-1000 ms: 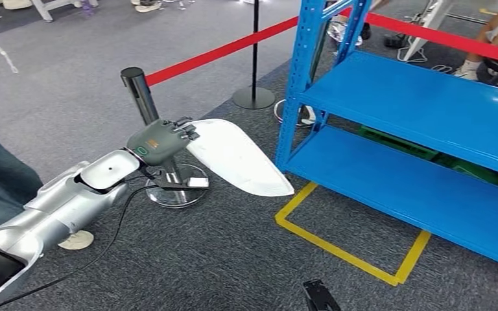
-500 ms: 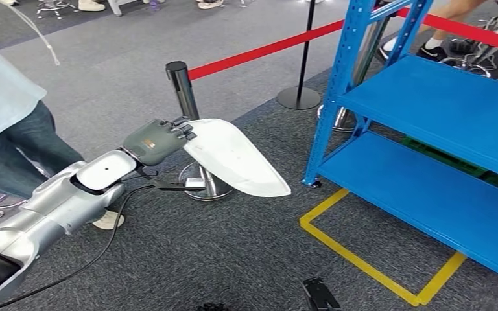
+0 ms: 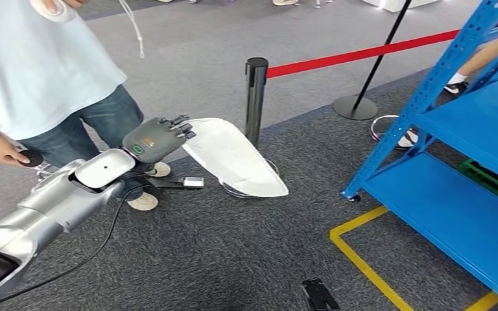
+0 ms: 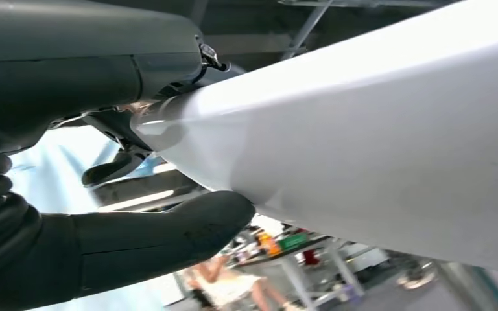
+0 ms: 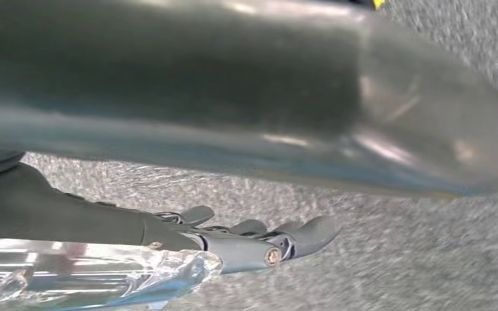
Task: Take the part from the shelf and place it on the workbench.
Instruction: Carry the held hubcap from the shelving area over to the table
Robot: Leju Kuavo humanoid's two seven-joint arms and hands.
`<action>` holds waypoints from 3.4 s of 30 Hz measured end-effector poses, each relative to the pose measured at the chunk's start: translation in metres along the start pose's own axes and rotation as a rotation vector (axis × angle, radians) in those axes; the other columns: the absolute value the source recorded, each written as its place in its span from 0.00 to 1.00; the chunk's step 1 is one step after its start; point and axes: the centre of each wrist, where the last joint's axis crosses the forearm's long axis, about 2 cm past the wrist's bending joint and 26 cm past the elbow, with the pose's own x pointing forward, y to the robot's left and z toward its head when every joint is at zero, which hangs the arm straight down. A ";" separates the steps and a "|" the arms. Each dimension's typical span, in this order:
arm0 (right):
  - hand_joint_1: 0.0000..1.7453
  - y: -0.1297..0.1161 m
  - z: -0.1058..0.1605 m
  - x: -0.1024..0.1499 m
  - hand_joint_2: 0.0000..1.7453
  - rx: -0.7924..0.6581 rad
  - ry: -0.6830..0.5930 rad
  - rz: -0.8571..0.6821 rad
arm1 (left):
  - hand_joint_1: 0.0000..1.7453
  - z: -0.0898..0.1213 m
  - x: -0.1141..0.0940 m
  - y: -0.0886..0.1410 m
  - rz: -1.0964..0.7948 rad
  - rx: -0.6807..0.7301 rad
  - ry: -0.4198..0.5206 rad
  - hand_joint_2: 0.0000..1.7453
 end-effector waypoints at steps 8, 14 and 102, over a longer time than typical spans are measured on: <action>0.00 0.000 0.000 0.000 0.00 0.006 0.006 -0.008 | 0.97 0.001 0.000 0.003 0.014 0.013 -0.013 1.00; 0.00 0.001 0.005 -0.013 0.00 0.010 0.042 -0.017 | 0.97 -0.002 0.007 0.008 0.039 0.045 -0.035 1.00; 0.00 -0.007 0.024 -0.061 0.00 -0.136 0.134 -0.038 | 0.97 -0.015 0.053 0.034 0.073 0.119 -0.115 1.00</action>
